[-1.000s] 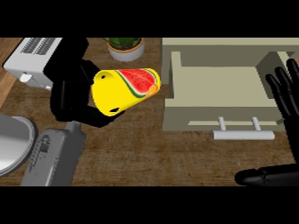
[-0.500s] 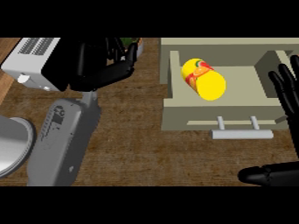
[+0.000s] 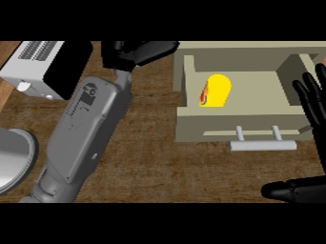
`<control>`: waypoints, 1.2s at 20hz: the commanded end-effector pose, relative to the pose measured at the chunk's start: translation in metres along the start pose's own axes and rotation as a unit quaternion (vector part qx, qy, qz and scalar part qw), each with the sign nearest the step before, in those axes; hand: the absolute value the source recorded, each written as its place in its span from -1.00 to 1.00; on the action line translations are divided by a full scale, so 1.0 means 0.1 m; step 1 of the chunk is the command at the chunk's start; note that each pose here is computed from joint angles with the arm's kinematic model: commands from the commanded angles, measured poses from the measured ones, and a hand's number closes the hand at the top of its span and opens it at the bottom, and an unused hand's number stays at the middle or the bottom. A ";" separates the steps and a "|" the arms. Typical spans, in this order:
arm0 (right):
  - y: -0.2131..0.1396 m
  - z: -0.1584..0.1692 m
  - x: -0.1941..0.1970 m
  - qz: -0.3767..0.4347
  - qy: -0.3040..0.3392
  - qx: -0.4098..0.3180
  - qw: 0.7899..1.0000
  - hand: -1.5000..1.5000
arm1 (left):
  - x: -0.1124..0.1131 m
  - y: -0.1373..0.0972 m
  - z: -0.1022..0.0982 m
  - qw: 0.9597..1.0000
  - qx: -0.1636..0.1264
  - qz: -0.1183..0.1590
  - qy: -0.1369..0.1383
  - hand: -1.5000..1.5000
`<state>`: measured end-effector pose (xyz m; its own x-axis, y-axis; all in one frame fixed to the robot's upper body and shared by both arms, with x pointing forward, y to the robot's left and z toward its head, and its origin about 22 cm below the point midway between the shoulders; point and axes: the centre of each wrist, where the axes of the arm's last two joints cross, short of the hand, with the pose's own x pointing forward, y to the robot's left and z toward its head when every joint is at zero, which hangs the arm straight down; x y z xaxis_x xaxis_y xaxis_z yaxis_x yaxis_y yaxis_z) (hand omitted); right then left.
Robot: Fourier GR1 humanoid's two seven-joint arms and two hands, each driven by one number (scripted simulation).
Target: Pick up the cup, place it into the drawer and close the drawer
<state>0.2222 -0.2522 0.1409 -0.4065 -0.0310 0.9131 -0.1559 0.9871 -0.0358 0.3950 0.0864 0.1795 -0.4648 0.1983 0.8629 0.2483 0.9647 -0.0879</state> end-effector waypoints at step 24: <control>-0.09 -0.02 0.06 -0.005 -0.019 0.028 0.999 -1.00 | -0.52 -0.56 -0.34 0.991 -0.010 -0.102 0.085 1.00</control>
<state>0.2279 -0.2520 0.1350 -0.4209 -0.0431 0.9061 -0.1912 0.9806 -0.0421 0.4295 0.0210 0.1505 -0.3571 0.0072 0.9341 0.1892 0.9798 0.0648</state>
